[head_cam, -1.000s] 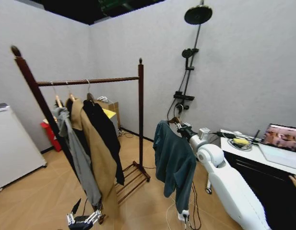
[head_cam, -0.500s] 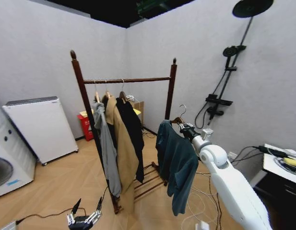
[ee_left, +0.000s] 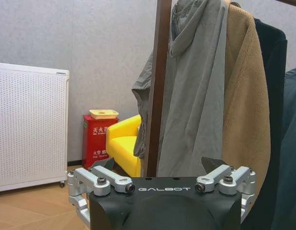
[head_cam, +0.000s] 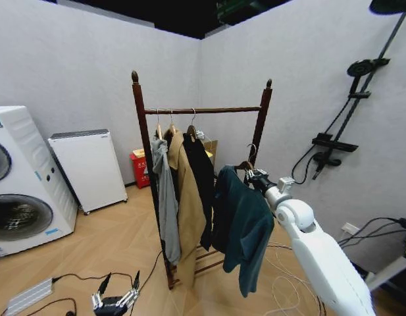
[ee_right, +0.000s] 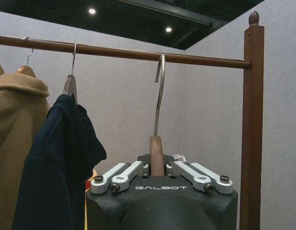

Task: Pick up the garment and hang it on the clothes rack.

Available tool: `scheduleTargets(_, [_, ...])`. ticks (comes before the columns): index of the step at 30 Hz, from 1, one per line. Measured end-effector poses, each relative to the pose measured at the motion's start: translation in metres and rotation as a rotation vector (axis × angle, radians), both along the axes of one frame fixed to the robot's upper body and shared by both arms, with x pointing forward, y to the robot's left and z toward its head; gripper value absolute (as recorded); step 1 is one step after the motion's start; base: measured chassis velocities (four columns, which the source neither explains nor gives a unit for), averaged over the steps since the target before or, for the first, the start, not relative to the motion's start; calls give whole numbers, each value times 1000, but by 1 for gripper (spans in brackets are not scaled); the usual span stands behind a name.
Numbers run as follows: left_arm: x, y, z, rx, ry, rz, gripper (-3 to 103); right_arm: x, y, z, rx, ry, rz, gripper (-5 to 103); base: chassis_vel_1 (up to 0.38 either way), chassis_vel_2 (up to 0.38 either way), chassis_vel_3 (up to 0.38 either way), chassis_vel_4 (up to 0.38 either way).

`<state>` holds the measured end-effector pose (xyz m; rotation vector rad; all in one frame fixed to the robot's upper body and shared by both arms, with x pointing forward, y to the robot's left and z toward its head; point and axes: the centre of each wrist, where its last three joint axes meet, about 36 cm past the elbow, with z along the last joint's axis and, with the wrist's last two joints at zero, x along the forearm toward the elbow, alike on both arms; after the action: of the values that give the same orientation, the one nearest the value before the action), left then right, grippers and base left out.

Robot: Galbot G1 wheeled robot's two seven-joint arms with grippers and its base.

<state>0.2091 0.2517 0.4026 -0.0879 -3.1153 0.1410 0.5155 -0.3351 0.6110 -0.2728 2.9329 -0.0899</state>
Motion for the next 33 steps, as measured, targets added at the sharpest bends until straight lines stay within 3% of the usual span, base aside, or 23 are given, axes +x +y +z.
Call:
scheduleTargets(19, [0, 0, 0, 0, 0, 0, 100, -5, 13, -1, -17, -12, 36, 10, -76, 87, 88, -75])
scheduleTargets(33, [0, 0, 0, 0, 0, 0, 100, 0, 13, -7, -11, -2, 47, 10, 49, 28, 21, 44])
